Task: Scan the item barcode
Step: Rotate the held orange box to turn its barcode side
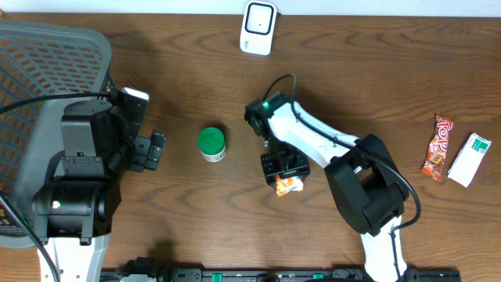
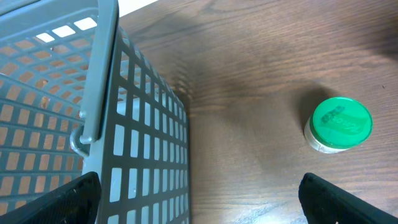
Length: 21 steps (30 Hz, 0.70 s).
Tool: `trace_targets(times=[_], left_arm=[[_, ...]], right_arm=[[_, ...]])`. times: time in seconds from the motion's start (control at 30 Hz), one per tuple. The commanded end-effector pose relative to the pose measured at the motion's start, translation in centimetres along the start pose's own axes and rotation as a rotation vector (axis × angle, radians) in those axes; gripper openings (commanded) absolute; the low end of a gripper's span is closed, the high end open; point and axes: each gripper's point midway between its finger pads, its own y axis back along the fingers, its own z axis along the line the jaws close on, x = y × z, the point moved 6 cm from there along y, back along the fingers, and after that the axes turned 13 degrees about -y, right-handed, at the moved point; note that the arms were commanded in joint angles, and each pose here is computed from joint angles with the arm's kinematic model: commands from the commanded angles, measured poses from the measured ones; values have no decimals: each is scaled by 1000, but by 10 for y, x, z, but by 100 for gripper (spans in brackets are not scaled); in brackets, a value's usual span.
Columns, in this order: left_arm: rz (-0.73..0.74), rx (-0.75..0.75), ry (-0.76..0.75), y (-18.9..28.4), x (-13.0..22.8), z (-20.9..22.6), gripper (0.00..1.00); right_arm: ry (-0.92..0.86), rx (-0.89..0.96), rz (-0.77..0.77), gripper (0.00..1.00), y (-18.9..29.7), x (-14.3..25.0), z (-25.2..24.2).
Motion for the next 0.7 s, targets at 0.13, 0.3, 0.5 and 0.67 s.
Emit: trace_targets(times=[0.13,0.3,0.5,0.67], left_arm=[[2,2,13,-1,1,0,99],[2,2,13,-1,1,0,99],[2,2,13,-1,1,0,99],[2,2,13,-1,1,0,99]], right_arm=[[-3,-190,145,62,23,13,14],[-23,-298,226,63,29,17,19],[-39,-328,236,61,30,13,17],[-8,-401,138,60,32,-5,29]])
